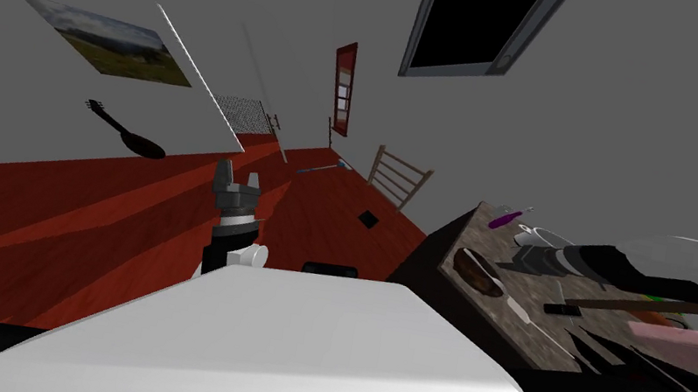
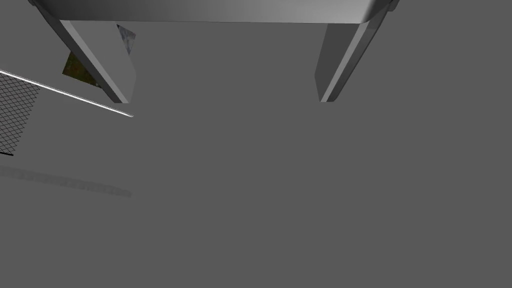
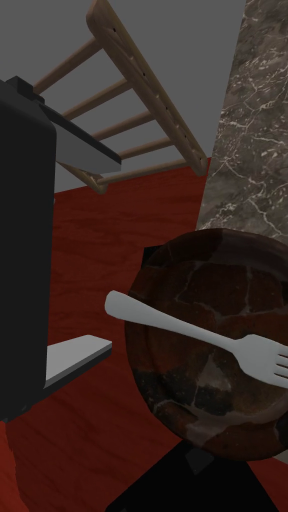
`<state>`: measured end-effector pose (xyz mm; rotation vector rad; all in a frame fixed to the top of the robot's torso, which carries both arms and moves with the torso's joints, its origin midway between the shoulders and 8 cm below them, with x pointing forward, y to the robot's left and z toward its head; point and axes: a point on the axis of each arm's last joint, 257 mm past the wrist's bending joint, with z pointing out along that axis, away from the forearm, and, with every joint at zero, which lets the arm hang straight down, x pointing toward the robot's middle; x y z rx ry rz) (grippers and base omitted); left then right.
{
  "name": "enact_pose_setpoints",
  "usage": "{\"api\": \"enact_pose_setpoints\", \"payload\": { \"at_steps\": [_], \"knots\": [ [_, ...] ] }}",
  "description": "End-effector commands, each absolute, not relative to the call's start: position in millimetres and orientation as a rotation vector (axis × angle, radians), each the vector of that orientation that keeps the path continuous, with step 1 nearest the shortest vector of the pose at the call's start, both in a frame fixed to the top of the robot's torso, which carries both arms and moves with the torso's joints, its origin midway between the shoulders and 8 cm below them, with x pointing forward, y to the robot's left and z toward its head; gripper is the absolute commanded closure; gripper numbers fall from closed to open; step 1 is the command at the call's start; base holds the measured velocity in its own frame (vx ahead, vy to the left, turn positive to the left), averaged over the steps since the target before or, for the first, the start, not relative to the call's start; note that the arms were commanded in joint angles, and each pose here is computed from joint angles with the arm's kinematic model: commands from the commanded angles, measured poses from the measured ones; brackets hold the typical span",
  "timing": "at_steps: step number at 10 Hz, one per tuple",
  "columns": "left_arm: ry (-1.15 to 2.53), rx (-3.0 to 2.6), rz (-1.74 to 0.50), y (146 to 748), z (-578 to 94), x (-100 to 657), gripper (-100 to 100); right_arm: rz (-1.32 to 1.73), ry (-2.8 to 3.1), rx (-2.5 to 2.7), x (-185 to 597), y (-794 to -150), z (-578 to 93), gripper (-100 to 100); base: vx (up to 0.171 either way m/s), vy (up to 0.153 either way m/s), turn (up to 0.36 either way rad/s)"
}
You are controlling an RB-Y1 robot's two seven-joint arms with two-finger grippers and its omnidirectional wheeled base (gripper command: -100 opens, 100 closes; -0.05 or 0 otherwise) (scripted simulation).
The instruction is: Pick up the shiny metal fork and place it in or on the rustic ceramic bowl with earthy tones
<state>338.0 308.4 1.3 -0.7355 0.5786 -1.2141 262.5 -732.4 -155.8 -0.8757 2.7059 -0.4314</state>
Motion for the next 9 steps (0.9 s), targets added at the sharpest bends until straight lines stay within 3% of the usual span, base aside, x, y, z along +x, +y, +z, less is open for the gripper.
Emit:
{"api": "enact_pose_setpoints", "payload": {
  "at_steps": [1,5,9],
  "knots": [
    [0.579,-0.735,-1.214,308.4,1.3,338.0,0,-0.448,2.720,-0.861,265.7,-733.2,-149.9,-100,-0.160,-0.024,0.199],
    [0.579,-0.735,-1.214,308.3,1.3,338.0,0,-0.450,2.750,-0.759,268.4,-733.5,-144.3,-100,-0.104,-0.029,0.131],
    [0.579,-0.735,-1.214,308.3,1.3,338.0,0,-0.474,2.781,-0.666,273.9,-734.0,-133.0,-100,-0.154,-0.044,0.188]
  ]
}}
